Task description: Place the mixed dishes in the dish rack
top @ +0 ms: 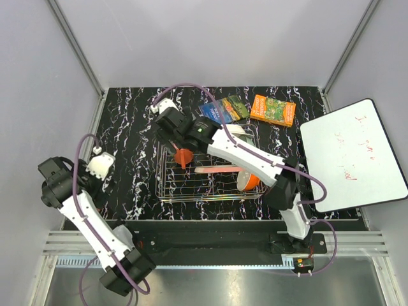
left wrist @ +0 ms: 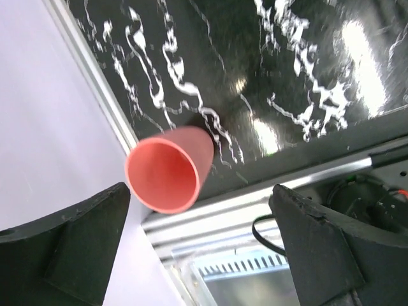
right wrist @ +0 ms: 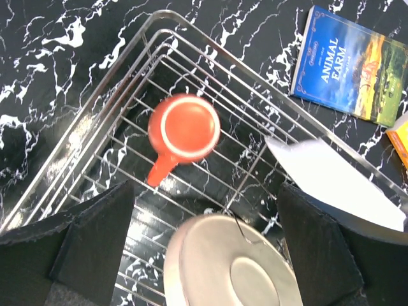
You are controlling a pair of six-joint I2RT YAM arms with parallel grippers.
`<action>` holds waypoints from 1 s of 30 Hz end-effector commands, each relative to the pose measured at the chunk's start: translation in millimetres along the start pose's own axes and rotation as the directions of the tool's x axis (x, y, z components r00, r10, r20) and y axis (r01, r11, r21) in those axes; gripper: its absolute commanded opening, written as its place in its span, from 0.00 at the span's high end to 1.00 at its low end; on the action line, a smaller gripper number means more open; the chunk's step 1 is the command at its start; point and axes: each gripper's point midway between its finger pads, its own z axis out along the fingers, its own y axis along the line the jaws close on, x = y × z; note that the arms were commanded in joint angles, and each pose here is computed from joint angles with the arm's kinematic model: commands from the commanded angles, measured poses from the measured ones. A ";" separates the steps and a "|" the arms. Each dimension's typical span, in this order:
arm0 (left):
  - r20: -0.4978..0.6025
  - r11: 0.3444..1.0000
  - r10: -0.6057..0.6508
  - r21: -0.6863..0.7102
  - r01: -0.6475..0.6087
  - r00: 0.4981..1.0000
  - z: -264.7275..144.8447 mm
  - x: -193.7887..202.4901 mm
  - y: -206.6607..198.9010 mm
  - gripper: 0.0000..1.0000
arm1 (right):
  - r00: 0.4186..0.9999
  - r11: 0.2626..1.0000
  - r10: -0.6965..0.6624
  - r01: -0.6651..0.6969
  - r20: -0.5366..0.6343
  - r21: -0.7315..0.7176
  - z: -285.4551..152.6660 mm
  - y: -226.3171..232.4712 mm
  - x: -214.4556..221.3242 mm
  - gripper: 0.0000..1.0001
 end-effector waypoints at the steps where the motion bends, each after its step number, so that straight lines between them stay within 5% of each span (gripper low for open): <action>1: -0.150 0.994 -0.058 0.086 0.072 0.987 -2.5 39.0 -46.8 0.01 | 0.988 0.996 0.085 -0.085 0.127 -0.004 -38.2 -19.3 -23.1 0.00; 8: -0.197 0.987 -0.163 -0.049 0.156 0.967 6.1 53.1 -28.6 0.01 | 0.990 0.995 0.092 -0.094 0.106 0.015 -40.1 -24.6 -2.2 0.02; 27: -0.181 0.961 -0.272 -0.093 0.259 0.945 65.5 64.3 17.0 0.08 | 0.991 0.992 0.123 -0.124 0.061 0.016 -36.2 -22.9 18.7 0.06; 30: -0.201 0.966 -0.258 -0.086 0.245 0.945 79.6 74.2 17.1 0.21 | 0.990 0.992 0.125 -0.126 0.058 0.016 -34.7 -22.1 19.2 0.07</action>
